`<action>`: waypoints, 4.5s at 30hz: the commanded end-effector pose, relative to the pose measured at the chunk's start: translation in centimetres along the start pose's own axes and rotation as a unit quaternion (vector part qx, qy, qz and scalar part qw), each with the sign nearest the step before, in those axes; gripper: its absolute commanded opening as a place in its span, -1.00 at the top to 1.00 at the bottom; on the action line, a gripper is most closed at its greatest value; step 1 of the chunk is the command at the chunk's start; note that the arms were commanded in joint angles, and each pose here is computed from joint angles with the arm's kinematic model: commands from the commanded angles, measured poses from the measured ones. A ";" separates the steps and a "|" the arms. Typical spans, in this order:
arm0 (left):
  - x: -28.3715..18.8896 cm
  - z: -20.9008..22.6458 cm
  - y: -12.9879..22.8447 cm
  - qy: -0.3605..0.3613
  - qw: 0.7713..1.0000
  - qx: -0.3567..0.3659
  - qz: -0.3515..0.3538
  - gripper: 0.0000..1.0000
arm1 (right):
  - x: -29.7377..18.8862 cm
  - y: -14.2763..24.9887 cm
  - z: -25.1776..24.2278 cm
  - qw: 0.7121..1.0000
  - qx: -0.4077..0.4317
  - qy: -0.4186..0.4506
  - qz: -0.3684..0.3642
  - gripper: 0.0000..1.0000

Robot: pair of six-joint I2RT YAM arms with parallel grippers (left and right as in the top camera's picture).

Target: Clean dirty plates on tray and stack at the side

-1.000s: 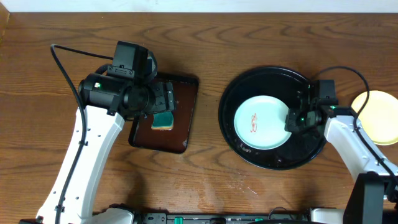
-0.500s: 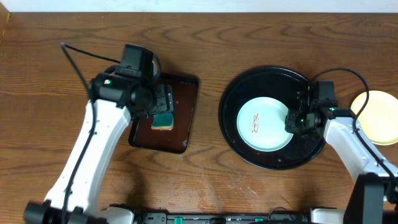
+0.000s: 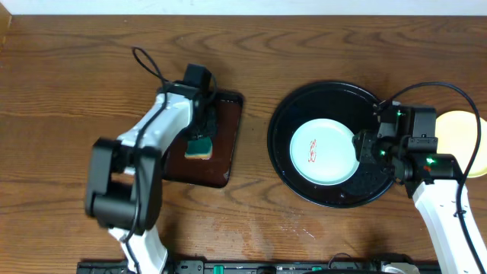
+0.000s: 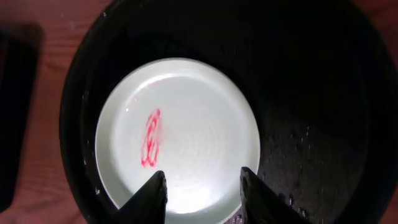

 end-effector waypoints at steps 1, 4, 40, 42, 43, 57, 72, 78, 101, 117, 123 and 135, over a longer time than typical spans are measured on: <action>2.5 0.4 0.2 -0.022 1.000 -0.003 0.017 0.21 | -0.3 -0.1 0.1 1.000 -0.006 -0.004 0.004 0.27; 3.0 0.5 0.3 -0.026 0.999 -0.003 0.024 0.59 | -0.3 0.2 0.1 1.000 -0.004 -0.003 0.012 0.27; 0.5 1.1 1.4 -0.020 1.000 -0.004 0.018 0.85 | 4.0 0.8 -4.3 0.993 0.065 0.072 0.069 -0.34; -0.6 1.0 1.2 -0.018 1.000 -0.004 0.014 0.85 | 4.5 0.9 -4.8 0.992 0.067 0.071 0.074 -0.32; -1.2 0.9 1.0 -0.017 1.000 -0.004 0.012 0.85 | 4.8 0.9 -4.9 0.993 0.063 0.062 0.077 -0.29; -11.4 -1.8 1.7 0.061 0.995 0.048 -0.068 0.85 | 9.3 1.5 -4.9 0.995 0.016 -0.009 0.102 0.00; -12.1 -13.8 8.5 0.227 0.961 0.148 -0.050 0.85 | 13.1 4.6 -3.3 0.983 0.027 -0.045 0.176 0.97; -9.6 -18.8 11.3 0.256 0.946 0.194 -0.046 0.85 | 12.9 4.7 -1.4 0.982 -0.003 -0.051 0.183 0.97; 3.7 -17.0 9.8 0.033 0.983 0.175 -0.053 0.85 | 12.8 5.1 -0.9 0.979 -0.015 -0.034 0.199 0.97; 2.1 -21.2 11.5 0.211 0.951 0.210 0.082 0.85 | 12.8 5.2 -0.9 0.979 -0.017 -0.033 0.201 0.97; 2.5 -23.8 15.8 0.239 0.931 0.257 0.105 0.86 | 12.8 5.2 -0.8 0.979 -0.017 -0.033 0.201 0.97; 3.1 -22.5 15.2 0.186 0.943 0.266 0.079 0.85 | 12.8 5.2 -0.8 0.979 -0.017 -0.033 0.202 0.97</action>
Point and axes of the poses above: each gripper's point midway between its finger pads, its own x axis out along the fingers, its own z axis along the line the jaws close on, y = z × x, the point moved 7 cm from there along -x, back along the fingers, and after that the axes turned 9 degrees about -x, right-handed, at the moved point
